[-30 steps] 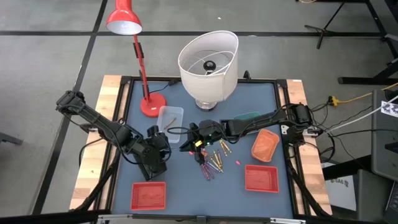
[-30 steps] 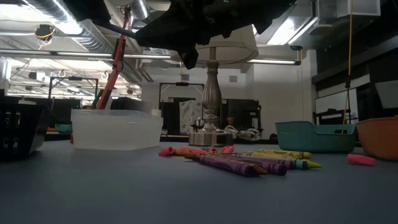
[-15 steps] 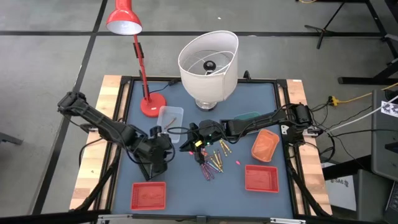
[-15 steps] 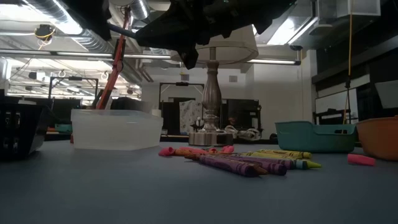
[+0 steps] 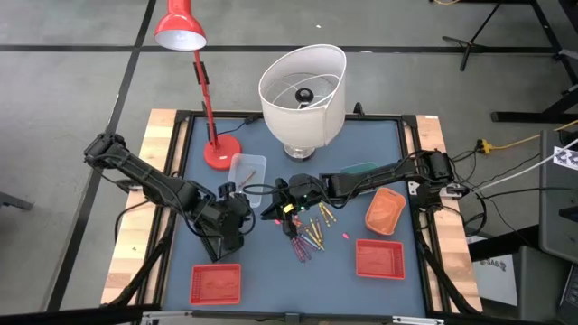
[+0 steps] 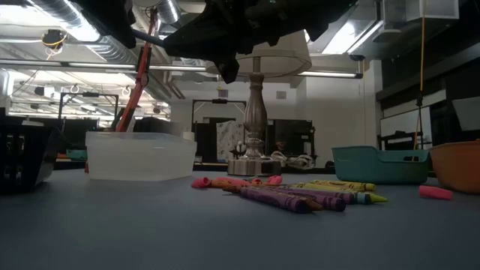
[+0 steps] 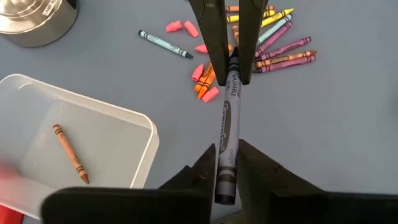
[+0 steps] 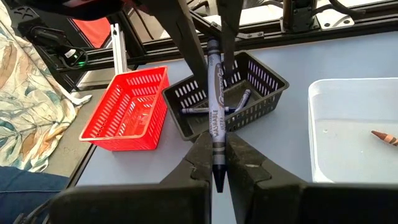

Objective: Sort crayons
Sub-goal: Put the dark blue crayon into the black bin

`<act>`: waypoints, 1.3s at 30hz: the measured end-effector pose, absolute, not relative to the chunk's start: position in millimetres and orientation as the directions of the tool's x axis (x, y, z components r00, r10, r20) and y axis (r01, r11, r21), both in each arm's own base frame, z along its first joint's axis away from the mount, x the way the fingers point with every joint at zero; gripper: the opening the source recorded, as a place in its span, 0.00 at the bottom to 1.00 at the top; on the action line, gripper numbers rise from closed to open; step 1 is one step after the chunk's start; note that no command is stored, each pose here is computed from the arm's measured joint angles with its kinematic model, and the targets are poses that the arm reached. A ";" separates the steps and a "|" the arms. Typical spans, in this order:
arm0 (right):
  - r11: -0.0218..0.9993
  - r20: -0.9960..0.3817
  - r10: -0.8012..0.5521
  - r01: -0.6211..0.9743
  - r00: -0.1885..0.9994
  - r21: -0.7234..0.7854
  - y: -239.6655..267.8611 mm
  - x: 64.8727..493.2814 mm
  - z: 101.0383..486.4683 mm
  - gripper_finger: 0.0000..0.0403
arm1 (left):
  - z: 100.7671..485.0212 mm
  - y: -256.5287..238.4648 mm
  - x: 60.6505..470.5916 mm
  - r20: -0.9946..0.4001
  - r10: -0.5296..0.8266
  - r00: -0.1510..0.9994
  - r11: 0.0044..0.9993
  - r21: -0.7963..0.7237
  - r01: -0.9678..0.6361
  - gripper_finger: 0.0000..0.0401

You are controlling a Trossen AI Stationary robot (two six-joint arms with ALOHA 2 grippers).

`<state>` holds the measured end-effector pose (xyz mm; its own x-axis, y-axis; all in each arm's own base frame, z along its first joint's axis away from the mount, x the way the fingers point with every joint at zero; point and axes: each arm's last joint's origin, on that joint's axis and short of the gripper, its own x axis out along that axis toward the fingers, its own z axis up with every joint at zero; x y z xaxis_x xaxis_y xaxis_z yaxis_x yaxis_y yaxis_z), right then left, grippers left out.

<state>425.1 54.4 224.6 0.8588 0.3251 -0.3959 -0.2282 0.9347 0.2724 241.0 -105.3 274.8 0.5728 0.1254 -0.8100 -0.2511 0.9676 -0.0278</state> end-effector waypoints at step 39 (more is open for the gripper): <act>0.936 -0.639 0.328 -0.151 0.695 0.316 65.4 408.2 200.4 0.34 | 248.7 -136.5 190.9 -0.979 -0.107 0.171 0.993 -0.098 0.064 0.02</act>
